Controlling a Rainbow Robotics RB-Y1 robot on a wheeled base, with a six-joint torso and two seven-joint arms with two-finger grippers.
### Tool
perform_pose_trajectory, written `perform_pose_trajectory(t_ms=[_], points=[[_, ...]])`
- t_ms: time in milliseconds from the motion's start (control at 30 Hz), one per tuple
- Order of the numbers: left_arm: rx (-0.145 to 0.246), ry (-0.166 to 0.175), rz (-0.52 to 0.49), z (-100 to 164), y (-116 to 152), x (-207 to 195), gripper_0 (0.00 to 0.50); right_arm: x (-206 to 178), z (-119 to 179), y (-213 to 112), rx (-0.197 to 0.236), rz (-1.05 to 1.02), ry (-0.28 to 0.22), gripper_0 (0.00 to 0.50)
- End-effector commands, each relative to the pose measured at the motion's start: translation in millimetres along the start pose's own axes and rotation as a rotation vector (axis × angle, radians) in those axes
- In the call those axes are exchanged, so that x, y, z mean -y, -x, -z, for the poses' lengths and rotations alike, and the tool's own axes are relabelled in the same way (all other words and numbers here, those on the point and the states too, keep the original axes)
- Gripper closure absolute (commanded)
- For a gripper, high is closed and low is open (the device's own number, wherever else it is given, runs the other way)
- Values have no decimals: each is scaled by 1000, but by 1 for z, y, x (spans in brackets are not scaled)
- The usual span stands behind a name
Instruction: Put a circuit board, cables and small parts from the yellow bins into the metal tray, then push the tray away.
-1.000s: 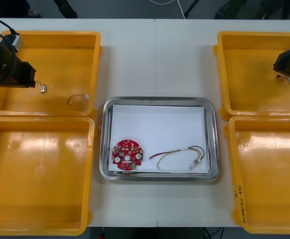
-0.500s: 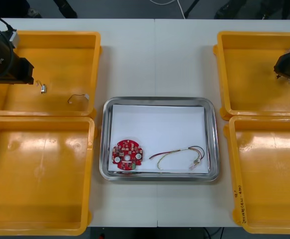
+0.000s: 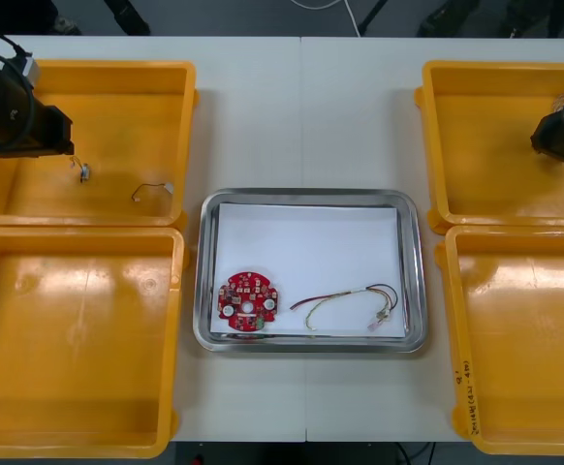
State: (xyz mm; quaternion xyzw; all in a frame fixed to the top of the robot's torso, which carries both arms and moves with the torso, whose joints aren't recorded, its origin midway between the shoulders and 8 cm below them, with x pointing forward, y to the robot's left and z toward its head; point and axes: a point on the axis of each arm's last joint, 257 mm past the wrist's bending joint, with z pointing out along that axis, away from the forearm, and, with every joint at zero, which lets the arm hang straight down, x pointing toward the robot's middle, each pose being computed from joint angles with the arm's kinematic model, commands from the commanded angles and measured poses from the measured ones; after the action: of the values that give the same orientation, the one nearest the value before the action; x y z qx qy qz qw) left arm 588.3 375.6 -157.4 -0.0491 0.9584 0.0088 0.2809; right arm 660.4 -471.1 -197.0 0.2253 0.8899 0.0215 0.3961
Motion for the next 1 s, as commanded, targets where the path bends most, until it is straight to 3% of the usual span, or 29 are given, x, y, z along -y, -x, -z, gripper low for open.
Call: perform_pose_trajectory(t_ms=[33, 67, 100, 367, 567, 1000], points=[[67, -69, 47, 13, 31, 30, 0, 20, 9, 21, 41, 66, -29, 417], [64, -73, 49, 11, 29, 32, 0, 20, 9, 21, 41, 68, -29, 484], [62, -75, 50, 9, 29, 33, 0, 20, 9, 21, 40, 69, -29, 500], [65, -97, 58, -6, 27, 39, 0, 18, 10, 23, 44, 74, -26, 500], [69, -84, 35, -19, 24, 40, 0, 11, 15, 30, 49, 94, -23, 500], [64, -58, 24, -43, 14, 33, 0, -3, 45, 29, -65, 126, -23, 500]])
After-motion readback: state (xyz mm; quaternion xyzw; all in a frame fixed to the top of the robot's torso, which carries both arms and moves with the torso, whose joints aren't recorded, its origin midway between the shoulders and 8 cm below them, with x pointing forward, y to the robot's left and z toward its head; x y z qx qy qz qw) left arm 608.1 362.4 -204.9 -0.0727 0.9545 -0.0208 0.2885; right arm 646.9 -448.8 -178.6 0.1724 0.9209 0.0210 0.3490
